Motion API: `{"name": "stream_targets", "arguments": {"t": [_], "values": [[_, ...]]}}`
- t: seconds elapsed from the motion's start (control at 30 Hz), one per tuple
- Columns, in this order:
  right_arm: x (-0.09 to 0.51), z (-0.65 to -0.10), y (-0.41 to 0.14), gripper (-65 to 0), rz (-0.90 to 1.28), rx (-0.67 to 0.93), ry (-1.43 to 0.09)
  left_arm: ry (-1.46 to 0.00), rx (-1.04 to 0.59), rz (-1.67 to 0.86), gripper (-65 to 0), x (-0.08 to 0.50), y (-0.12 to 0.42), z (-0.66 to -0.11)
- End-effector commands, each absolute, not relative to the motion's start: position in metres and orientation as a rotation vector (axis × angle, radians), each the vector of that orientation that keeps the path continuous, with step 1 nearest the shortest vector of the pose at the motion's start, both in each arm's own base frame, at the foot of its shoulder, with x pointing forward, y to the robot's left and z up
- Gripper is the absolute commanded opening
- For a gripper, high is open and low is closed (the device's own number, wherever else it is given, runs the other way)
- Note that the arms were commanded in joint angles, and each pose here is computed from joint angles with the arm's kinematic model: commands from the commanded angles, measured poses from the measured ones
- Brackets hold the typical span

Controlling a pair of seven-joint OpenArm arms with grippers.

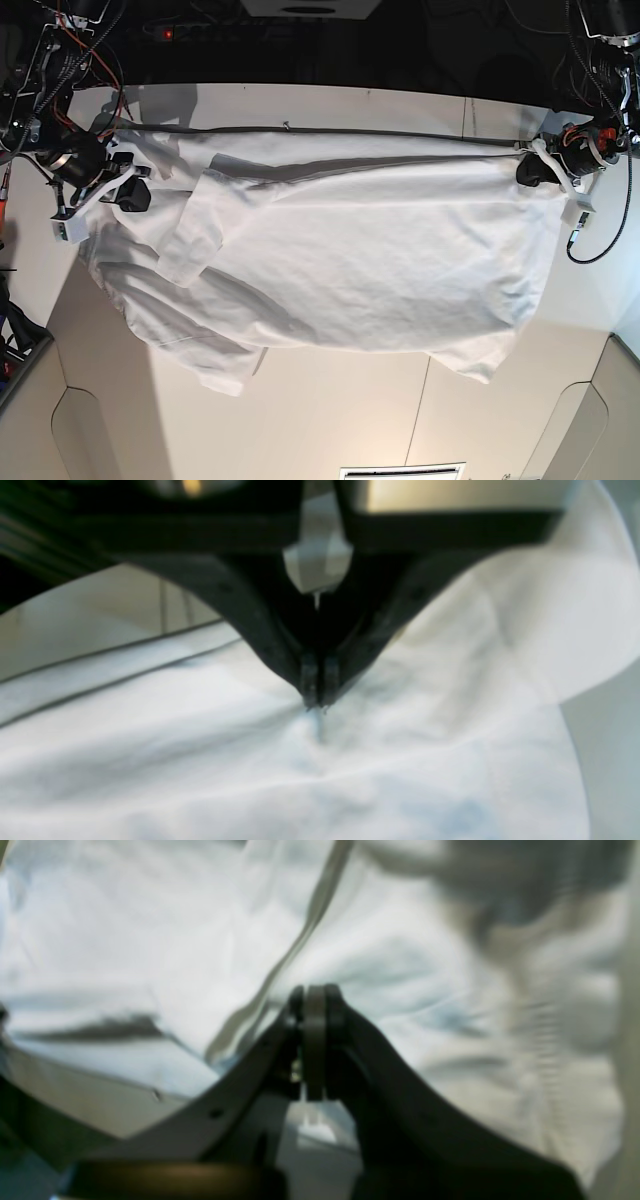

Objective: Layout the t-shirt on the table in an organized manner, then fold the t-shirt properly
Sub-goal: 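Hold the shirt edge with both grippers and stretch it taut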

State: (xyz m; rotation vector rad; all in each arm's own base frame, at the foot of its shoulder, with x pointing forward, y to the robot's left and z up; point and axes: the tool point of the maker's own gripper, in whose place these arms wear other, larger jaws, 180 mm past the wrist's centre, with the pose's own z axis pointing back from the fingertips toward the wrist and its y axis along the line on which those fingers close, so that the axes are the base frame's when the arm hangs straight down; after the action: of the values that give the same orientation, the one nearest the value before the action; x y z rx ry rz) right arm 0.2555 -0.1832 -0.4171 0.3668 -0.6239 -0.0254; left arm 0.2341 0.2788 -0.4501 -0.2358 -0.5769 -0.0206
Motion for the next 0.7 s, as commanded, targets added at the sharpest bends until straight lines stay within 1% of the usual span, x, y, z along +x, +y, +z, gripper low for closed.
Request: {"name": "stream_targets", "arguments": {"t": [0.0,0.17,0.33,0.67], "values": [[0.263,-0.407,-0.191,-65.0,-0.008,0.341,-0.672,-0.581,-0.183,-0.039,-65.0,0.238,0.291,-0.444],[0.249,-0.420,-0.189,-65.0,0.010,0.305,-0.636,-0.565,-0.085,-0.024,-65.0,0.237,0.308,-0.448],[0.239,-0.432,-0.200,-65.0,-0.004,0.242,-0.609,-0.568,-0.087,-0.022,-65.0,0.237,0.308,-0.448],[0.212,-0.472,-0.224,-65.0,-0.058,0.250,-0.469,-0.553,-0.088,-0.021,-65.0,0.235,0.308,-0.449]]}}
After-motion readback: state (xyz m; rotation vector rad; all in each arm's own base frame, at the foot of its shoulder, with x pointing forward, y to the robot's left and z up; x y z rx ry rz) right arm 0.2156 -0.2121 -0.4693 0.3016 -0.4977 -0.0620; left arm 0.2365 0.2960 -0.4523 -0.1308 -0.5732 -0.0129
